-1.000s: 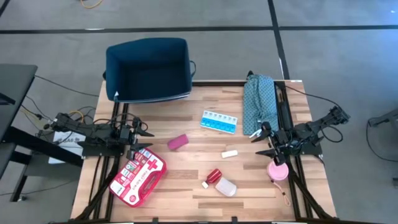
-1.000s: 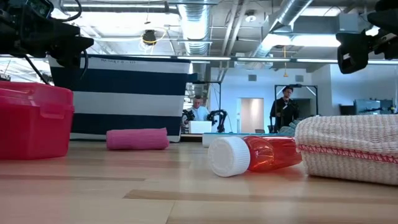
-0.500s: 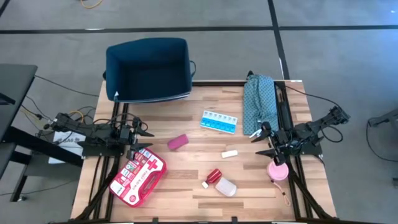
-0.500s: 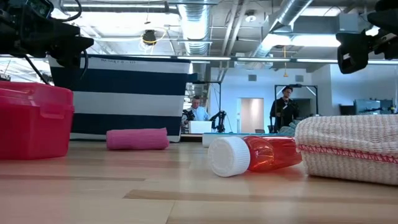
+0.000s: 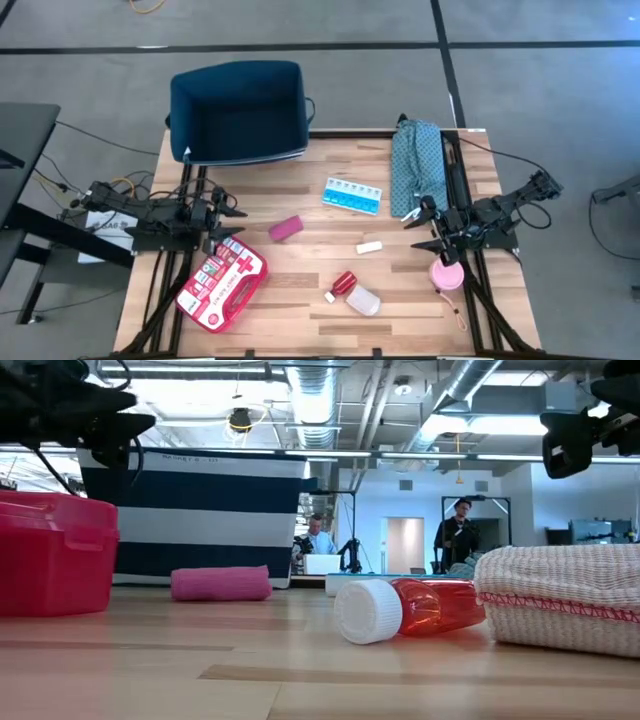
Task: Pick & place medical supplies in basket/bin
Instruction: Put the red first aid kit into the blue bin
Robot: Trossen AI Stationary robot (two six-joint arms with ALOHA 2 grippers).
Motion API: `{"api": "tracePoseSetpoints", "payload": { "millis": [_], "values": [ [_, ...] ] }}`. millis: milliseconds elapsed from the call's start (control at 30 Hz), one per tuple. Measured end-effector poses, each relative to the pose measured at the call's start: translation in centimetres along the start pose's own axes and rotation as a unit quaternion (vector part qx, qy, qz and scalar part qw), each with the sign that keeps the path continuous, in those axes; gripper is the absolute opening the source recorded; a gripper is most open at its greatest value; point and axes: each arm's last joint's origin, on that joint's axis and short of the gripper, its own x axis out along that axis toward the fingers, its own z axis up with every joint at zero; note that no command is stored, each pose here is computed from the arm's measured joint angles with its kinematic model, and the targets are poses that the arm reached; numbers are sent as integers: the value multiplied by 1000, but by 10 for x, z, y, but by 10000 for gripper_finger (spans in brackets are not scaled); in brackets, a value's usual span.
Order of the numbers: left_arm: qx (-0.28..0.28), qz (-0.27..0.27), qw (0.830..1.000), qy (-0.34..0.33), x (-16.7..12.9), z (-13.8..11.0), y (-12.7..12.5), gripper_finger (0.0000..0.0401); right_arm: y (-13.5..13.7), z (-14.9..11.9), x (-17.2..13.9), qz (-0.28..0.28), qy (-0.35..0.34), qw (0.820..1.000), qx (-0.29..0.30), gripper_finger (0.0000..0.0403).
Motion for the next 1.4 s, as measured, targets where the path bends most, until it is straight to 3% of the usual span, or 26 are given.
{"api": "tracePoseSetpoints", "payload": {
  "millis": [100, 333, 567, 667, 800, 933, 1067, 1233, 1400],
  "values": [
    [-37, 45, 998, -26, 0, 5, 2, 167, 0, 0, 0, 0, 0, 1000, 0, 234],
    [-61, 185, 980, -50, -2, 7, 10, 167, 0, 0, 0, 0, 0, 1000, 0, 234],
    [-188, 189, 957, -112, -4, 15, 11, 167, 0, 0, 0, 0, 0, 1000, 0, 234],
    [-213, 168, 955, -123, -4, 17, 10, 167, 0, 0, 0, 0, 0, 1000, 0, 234],
    [-232, 93, 953, -173, -5, 29, 7, 167, 0, 0, 0, 0, 0, 1000, 0, 234],
    [-215, 56, 950, -220, -7, 40, 5, 167, 0, 0, 0, 0, 0, 1000, 0, 234],
    [-203, 13, 953, -226, -4, 43, 2, 167, 0, 0, 0, 0, 0, 1000, 0, 234],
    [-201, -70, 945, -247, -2, 52, -4, 167, 0, 0, 0, 0, 0, 1000, 0, 234],
    [-153, -129, 948, -247, 9, 82, -15, 167, 0, 0, 0, 0, 0, 1000, 0, 234]
  ]
}}
